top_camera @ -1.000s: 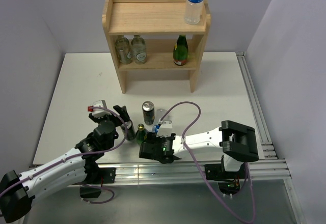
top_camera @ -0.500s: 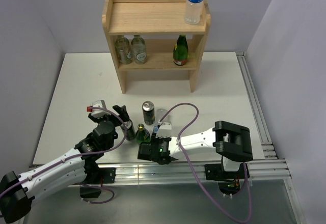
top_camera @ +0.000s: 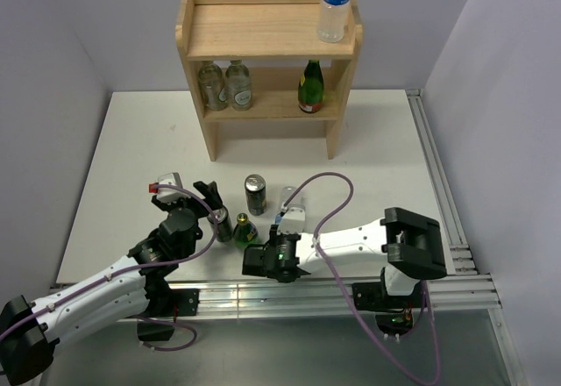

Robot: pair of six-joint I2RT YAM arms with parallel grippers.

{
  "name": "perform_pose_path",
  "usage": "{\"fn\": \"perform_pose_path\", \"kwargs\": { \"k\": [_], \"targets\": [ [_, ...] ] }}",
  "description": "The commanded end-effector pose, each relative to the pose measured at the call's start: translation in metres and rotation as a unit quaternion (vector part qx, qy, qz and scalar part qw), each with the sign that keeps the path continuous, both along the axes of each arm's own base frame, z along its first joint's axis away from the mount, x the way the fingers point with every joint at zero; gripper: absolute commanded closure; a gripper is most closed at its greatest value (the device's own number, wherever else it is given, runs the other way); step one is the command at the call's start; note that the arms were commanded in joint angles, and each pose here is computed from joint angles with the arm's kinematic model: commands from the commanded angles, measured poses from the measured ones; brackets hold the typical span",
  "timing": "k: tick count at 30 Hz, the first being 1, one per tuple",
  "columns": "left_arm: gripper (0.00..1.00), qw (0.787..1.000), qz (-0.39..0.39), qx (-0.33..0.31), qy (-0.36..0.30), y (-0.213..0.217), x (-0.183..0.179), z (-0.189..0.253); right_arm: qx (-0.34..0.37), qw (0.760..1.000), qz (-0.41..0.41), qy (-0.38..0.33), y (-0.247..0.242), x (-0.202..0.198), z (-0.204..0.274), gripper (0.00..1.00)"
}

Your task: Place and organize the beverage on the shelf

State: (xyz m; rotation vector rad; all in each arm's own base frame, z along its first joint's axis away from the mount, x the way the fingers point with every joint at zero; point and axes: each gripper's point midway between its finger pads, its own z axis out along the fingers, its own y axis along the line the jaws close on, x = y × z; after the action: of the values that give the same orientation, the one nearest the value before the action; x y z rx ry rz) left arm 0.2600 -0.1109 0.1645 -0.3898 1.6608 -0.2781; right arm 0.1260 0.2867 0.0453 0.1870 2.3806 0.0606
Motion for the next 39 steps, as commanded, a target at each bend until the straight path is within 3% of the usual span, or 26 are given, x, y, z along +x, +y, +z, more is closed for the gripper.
{"fn": "perform_pose_path", "kwargs": {
  "k": [1,13,26,39],
  "targets": [
    [0.06,1.0,0.001,-0.012,-0.005,0.0,0.0,0.004,0.023,0.996,-0.032,-0.076,-0.014,0.016,0.066,1.0],
    [0.06,1.0,0.002,-0.009,-0.003,0.0,0.001,0.003,0.039,0.987,-0.043,-0.149,-0.032,0.027,0.153,1.0],
    [0.06,1.0,0.003,-0.008,-0.002,0.0,0.001,0.003,0.03,0.983,-0.049,-0.176,-0.032,0.038,0.171,1.0],
    [0.06,1.0,0.003,-0.007,-0.002,-0.001,0.002,0.003,0.002,0.974,-0.069,-0.214,-0.038,0.078,0.175,1.0]
  ]
}}
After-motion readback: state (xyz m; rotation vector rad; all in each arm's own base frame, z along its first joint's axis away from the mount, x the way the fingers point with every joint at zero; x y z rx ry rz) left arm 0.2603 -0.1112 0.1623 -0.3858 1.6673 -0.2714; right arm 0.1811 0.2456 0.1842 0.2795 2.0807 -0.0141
